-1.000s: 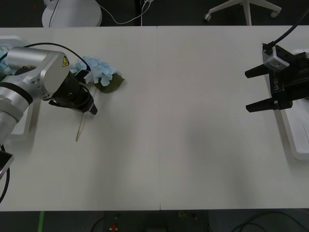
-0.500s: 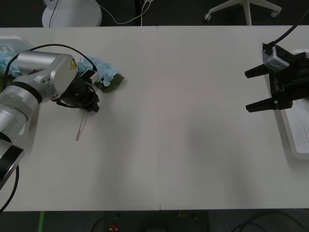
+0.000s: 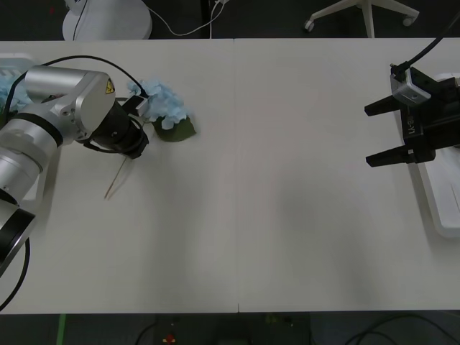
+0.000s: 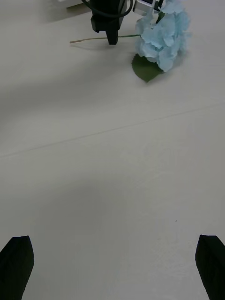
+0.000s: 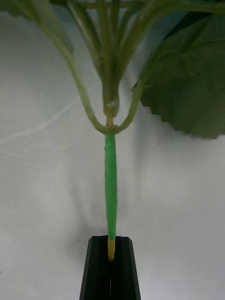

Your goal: Put the red flowers into the right box and the blue flowers into the left box

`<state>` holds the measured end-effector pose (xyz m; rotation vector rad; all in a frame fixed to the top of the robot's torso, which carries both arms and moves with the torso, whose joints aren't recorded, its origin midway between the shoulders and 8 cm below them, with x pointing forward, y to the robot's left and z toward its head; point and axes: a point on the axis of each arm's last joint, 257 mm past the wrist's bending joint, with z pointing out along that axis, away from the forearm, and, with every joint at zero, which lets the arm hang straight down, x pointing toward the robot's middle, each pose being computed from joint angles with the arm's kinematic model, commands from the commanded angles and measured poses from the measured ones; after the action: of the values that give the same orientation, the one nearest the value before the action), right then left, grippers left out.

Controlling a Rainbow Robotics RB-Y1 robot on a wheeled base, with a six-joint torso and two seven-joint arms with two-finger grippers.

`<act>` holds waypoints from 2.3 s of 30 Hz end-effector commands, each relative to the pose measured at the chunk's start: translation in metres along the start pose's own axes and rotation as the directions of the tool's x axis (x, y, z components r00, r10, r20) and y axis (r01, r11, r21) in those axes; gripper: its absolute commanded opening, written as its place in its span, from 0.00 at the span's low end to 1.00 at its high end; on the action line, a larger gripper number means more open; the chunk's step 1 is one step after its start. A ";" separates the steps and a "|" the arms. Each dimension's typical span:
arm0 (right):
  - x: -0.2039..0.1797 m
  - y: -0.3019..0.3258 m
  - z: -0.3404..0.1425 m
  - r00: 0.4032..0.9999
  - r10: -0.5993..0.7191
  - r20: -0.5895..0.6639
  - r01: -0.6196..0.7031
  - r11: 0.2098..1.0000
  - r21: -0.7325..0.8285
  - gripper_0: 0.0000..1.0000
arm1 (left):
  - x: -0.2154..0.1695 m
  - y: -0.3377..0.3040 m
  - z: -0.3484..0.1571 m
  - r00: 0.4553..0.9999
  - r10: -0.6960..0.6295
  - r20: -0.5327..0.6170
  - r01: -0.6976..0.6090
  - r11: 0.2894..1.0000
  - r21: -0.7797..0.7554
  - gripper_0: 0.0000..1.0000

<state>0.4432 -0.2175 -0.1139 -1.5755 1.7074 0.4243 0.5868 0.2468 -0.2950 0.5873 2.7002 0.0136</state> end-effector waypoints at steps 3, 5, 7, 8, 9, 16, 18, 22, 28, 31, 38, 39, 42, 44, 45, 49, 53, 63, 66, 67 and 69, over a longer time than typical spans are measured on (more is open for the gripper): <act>-0.011 -0.015 -0.016 0.999 -0.033 -0.012 0.034 0.999 0.042 1.00 | -0.046 0.034 -0.070 0.990 0.096 0.105 -0.097 0.995 0.007 0.00; -0.011 -0.015 -0.016 0.999 -0.033 -0.012 0.034 0.999 0.042 1.00 | -0.046 0.047 -0.087 0.990 0.085 0.115 -0.087 0.996 0.009 0.00; -0.011 -0.015 -0.016 0.999 -0.033 -0.012 0.034 0.999 0.042 1.00 | -0.046 0.062 -0.110 0.989 0.073 0.132 -0.075 0.997 0.008 0.00; -0.011 -0.015 -0.016 0.999 -0.033 -0.012 0.034 0.999 0.042 1.00 | -0.046 0.066 -0.116 0.988 0.070 0.136 -0.071 0.997 0.008 0.00; -0.011 -0.015 -0.016 0.999 -0.033 -0.012 0.034 0.999 0.042 1.00 | -0.046 0.071 -0.125 0.988 0.060 0.144 -0.063 0.998 0.012 0.00; -0.011 -0.015 -0.016 0.999 -0.033 -0.012 0.034 0.999 0.042 1.00 | -0.024 0.139 -0.196 0.977 -0.041 0.210 0.044 0.999 -0.008 0.00; -0.011 -0.015 -0.016 0.999 -0.033 -0.012 0.034 0.999 0.042 1.00 | -0.013 0.165 -0.215 0.970 -0.066 0.234 0.078 0.996 -0.042 0.00; -0.011 -0.015 -0.016 0.999 -0.033 -0.012 0.034 0.999 0.042 1.00 | 0.017 0.222 -0.248 0.965 -0.101 0.244 0.141 0.978 -0.154 0.00; -0.011 -0.015 -0.016 0.999 -0.033 -0.012 0.034 0.999 0.042 1.00 | 0.043 0.295 -0.294 0.963 -0.103 0.247 0.192 0.909 -0.370 0.00; -0.011 -0.015 -0.016 0.999 -0.033 -0.012 0.034 0.999 0.042 1.00 | 0.059 0.322 -0.306 0.964 -0.120 0.237 0.217 0.869 -0.444 0.00; -0.011 -0.015 -0.016 0.999 -0.033 -0.012 0.034 0.999 0.042 1.00 | 0.113 0.372 -0.280 0.968 -0.191 0.161 0.248 0.800 -0.546 0.00; -0.011 -0.015 -0.016 0.999 -0.033 -0.012 0.034 0.999 0.042 1.00 | 0.118 0.375 -0.273 0.971 -0.189 0.143 0.237 0.797 -0.555 0.00; -0.011 -0.015 -0.016 0.999 -0.033 -0.012 0.034 0.999 0.042 1.00 | 0.130 0.380 -0.256 0.982 -0.174 0.079 0.187 0.786 -0.589 0.00; -0.011 -0.015 -0.016 0.999 -0.033 -0.012 0.034 0.999 0.042 1.00 | 0.139 0.380 -0.246 0.984 -0.173 0.039 0.161 0.785 -0.599 0.00; -0.011 -0.015 -0.016 0.999 -0.033 -0.012 0.034 0.999 0.042 1.00 | 0.144 0.380 -0.242 0.984 -0.177 0.022 0.154 0.785 -0.600 0.00; -0.011 -0.015 -0.016 0.999 -0.033 -0.012 0.034 0.999 0.042 1.00 | 0.174 0.380 -0.225 0.976 -0.213 -0.046 0.145 0.792 -0.593 0.00; -0.011 -0.015 -0.016 0.999 -0.033 -0.012 0.034 0.999 0.042 1.00 | 0.208 0.379 -0.206 0.966 -0.238 -0.102 0.134 0.795 -0.592 0.00; -0.011 -0.015 -0.016 0.999 -0.033 -0.012 0.034 0.999 0.042 1.00 | 0.244 0.378 -0.177 0.961 -0.248 -0.120 0.135 0.802 -0.581 0.12; -0.011 -0.015 -0.016 0.999 -0.033 -0.012 0.034 0.999 0.042 1.00 | 0.242 0.377 -0.176 0.963 -0.241 -0.120 0.130 0.807 -0.576 0.76; -0.011 -0.015 -0.016 0.999 -0.033 -0.012 0.034 0.999 0.042 1.00 | 0.242 0.377 -0.176 0.964 -0.238 -0.120 0.128 0.808 -0.575 0.82; -0.011 -0.015 -0.016 0.999 -0.033 -0.012 0.034 0.999 0.042 1.00 | 0.236 0.376 -0.175 0.969 -0.224 -0.109 0.124 0.814 -0.568 0.92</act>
<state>0.4435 -0.2178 -0.1139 -1.5748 1.7080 0.4235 0.4792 0.6741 -0.2093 0.1309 2.7365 0.7647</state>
